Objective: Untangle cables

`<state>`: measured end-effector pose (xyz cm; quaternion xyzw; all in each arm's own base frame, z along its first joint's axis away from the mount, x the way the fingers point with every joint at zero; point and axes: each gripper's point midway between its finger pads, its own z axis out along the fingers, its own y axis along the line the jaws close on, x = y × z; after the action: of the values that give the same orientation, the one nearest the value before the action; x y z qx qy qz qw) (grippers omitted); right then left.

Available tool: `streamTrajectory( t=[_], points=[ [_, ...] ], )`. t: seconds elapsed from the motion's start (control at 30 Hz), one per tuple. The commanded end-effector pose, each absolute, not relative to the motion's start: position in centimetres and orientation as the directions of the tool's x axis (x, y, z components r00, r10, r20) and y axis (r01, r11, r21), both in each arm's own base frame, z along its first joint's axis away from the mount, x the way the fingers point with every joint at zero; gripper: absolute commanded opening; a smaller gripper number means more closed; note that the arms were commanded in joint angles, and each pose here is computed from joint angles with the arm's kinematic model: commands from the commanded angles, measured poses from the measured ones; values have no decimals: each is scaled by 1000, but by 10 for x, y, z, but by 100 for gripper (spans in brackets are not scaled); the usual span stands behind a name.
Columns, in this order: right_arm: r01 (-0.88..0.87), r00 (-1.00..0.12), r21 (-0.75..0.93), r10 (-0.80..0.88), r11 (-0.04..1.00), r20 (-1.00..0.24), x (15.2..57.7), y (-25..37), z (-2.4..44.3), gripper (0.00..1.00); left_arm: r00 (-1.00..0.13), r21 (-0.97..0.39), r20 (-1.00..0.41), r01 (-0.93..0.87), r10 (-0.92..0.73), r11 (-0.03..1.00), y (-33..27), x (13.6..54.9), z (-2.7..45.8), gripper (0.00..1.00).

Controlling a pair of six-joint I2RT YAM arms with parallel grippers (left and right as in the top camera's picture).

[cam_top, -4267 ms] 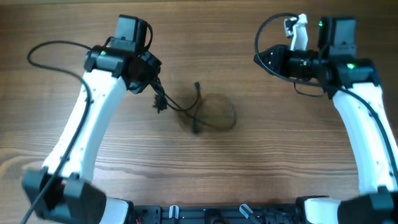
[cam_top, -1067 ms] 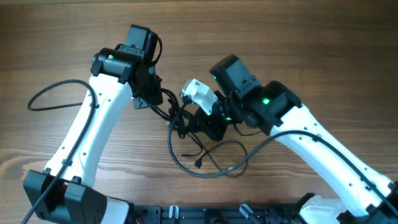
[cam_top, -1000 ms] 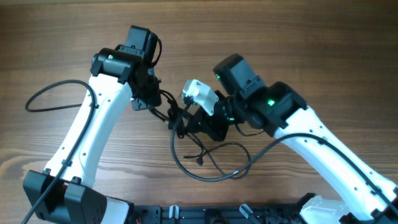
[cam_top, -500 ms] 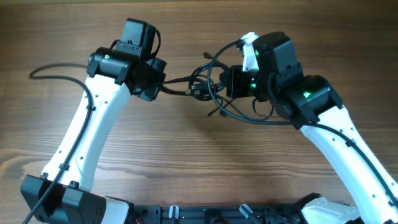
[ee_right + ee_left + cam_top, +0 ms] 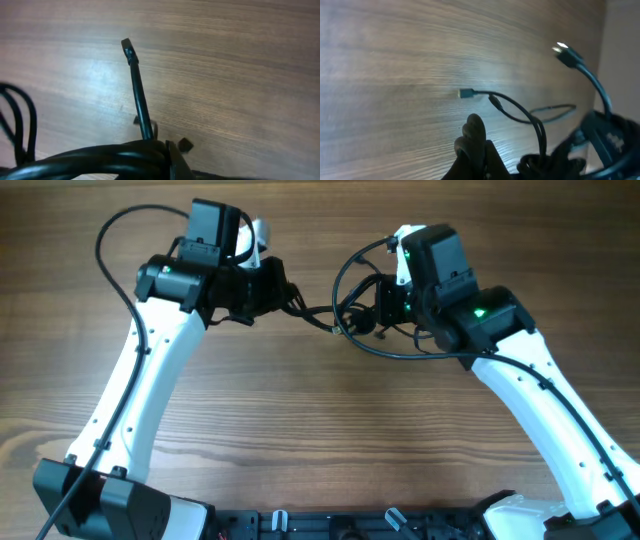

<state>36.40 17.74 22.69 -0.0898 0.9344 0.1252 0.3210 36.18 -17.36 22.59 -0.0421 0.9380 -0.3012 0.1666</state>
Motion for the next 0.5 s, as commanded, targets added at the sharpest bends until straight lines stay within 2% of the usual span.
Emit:
streamTrajectory(
  t=[0.0,0.1,0.17,0.2,0.27,0.4,0.43,0.47],
  points=[
    [-301,-746,123,-153,946,-648,374,168,233,4,-905,-574,-424,253,-18,779,-178,350,249,4],
    [-257,-744,132,-108,957,-660,379,165,236,4,-875,-568,-483,290,-27,771,-178,348,268,4],
    [-32,-750,134,65,990,-658,387,138,235,4,-866,-566,-498,286,-44,773,-174,348,274,4],
    [190,-706,110,213,976,-675,389,107,235,4,-860,-565,-507,283,-56,775,-170,348,279,4],
    [343,-638,52,274,938,-720,390,78,240,4,-857,-570,-508,261,-85,779,-162,348,283,4],
    [393,-608,2,261,919,-750,391,65,244,8,-866,-588,-466,150,-181,795,-144,354,281,4],
    [359,-628,19,257,933,-735,391,72,242,10,-868,-590,-455,128,-198,797,-141,355,280,4],
    [245,-679,37,198,969,-707,392,90,238,11,-868,-590,-450,114,-208,799,-139,355,279,4]
  ],
)
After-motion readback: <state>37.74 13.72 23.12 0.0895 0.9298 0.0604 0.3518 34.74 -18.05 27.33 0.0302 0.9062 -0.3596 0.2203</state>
